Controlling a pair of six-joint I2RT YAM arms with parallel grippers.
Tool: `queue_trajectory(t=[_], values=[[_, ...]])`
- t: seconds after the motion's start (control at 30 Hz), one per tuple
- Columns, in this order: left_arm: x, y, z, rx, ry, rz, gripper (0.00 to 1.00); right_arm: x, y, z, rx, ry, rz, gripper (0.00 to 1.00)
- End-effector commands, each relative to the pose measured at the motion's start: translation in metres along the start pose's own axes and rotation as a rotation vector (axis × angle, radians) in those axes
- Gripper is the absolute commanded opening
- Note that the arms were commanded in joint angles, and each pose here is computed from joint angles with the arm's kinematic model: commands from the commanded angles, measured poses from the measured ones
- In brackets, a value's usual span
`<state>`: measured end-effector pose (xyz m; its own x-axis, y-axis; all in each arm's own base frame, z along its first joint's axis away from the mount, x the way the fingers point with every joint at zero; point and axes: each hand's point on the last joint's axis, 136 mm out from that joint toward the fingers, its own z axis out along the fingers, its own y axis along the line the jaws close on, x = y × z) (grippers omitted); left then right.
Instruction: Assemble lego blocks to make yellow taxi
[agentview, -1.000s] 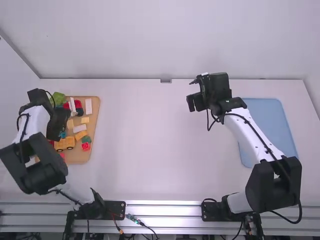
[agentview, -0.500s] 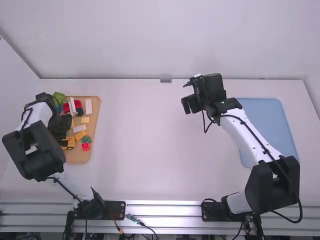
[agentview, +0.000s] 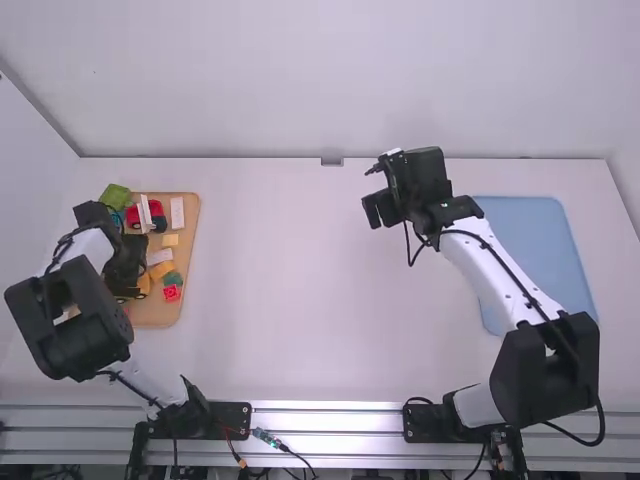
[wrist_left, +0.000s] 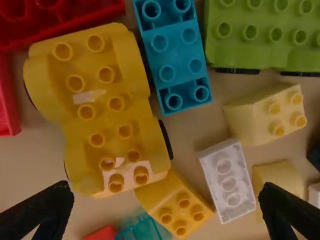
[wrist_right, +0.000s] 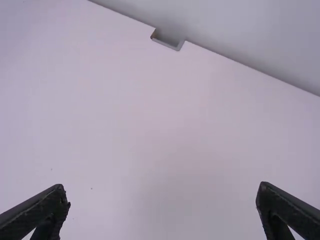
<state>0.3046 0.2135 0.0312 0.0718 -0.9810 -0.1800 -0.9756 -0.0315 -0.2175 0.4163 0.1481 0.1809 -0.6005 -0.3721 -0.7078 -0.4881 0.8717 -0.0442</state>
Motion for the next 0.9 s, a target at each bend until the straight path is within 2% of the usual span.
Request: queue_trajectory(t=[0.0, 0.5, 0.87], values=[[0.007, 0.009, -0.001, -0.009, 0.023, 0.023, 0.99, -0.01, 0.001, -0.002, 0.001, -0.02, -0.008, 0.99], [-0.009, 0.033, -0.002, -0.121, -0.091, -0.106, 0.99, -0.008, 0.002, -0.002, -0.002, -0.012, -0.007, 0.99], [-0.013, 0.03, 0.008, -0.081, -0.127, -0.108, 0.99, -0.006, 0.003, -0.002, -0.003, -0.005, -0.003, 0.99]])
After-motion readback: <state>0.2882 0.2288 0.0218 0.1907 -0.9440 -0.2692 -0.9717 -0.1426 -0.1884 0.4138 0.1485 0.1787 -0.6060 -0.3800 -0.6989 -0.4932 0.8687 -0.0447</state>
